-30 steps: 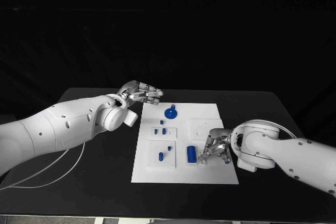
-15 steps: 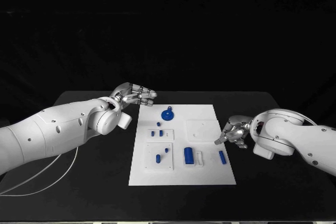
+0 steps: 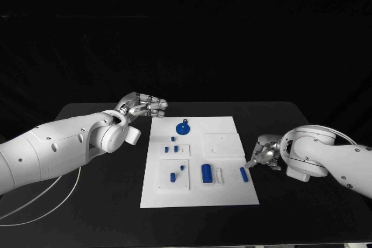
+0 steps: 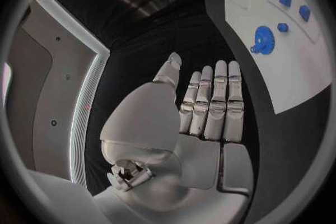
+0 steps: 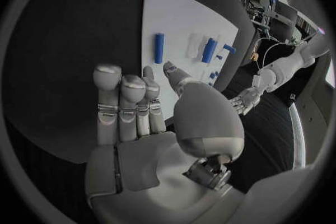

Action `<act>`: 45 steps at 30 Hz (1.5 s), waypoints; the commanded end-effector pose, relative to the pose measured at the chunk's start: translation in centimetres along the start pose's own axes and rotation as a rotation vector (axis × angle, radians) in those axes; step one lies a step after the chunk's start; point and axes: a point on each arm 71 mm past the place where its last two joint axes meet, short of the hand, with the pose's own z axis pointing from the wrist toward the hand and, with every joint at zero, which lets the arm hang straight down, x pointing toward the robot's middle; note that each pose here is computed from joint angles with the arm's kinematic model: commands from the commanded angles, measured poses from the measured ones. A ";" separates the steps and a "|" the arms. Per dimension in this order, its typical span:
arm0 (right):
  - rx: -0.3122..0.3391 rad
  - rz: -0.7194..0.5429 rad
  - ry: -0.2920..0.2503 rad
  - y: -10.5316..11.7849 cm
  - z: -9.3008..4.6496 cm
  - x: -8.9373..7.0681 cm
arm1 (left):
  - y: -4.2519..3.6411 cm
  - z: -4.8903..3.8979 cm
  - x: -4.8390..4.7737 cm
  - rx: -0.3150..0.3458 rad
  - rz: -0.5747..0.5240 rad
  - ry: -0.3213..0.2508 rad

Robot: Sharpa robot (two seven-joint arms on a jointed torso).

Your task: Assemble the parts on the task board

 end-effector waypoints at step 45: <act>0.109 -0.303 0.006 1.2 2.7 6.0 | -0.04 -0.12 -0.06 0.002 -0.023 0.011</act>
